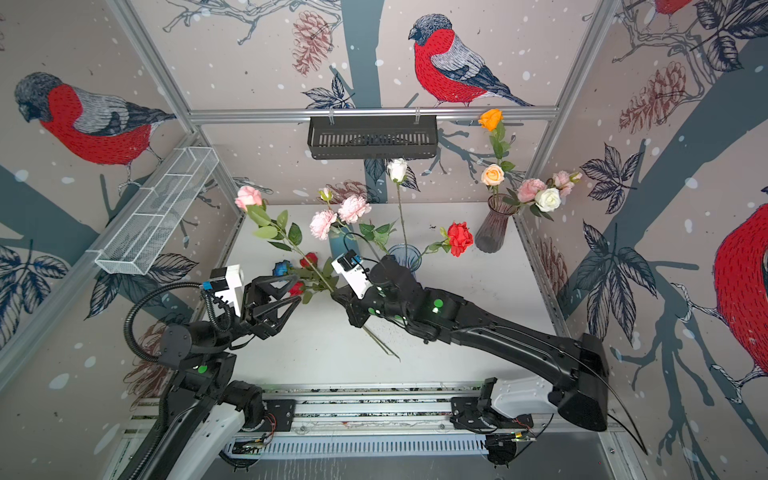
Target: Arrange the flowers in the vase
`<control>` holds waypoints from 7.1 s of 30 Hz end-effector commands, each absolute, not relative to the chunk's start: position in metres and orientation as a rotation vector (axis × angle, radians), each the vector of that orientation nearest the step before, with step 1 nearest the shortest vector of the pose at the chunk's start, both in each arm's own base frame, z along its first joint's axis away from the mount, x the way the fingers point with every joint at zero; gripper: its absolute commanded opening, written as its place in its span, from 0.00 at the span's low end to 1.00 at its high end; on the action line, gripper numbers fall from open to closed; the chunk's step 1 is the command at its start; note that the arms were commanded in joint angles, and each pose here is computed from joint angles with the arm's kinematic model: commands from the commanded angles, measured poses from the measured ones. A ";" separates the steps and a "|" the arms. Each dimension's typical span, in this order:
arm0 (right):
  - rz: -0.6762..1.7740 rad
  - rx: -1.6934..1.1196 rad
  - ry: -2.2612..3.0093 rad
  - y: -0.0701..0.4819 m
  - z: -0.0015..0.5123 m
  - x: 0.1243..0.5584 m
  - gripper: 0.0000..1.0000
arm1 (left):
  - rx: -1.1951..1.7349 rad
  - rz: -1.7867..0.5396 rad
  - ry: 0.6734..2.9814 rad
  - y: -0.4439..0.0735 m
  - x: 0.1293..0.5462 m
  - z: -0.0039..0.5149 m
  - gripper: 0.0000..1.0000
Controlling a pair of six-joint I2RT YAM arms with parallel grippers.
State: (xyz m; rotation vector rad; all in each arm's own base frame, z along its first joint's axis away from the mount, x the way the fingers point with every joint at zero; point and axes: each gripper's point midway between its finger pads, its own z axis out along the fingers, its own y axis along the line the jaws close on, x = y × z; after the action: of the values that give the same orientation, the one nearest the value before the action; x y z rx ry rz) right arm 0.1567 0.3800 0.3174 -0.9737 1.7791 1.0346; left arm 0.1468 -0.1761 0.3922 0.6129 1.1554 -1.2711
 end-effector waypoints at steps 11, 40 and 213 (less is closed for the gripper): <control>1.219 -1.040 1.463 0.375 0.375 0.113 0.02 | 0.695 -1.414 1.071 -0.202 0.135 0.414 0.63; 0.775 -0.370 1.627 0.177 0.360 0.158 0.47 | 0.873 -1.085 1.123 -0.284 0.205 0.506 0.00; 0.438 -0.414 1.610 0.248 0.184 0.344 0.97 | 0.220 -0.736 1.631 -0.116 0.156 0.325 0.99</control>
State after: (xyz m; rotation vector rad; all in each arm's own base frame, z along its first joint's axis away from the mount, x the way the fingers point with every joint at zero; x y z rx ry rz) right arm 0.3390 0.2443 0.1635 -0.4608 1.6976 0.3929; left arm 0.1544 -0.1192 0.3236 0.2406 1.6382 -0.7469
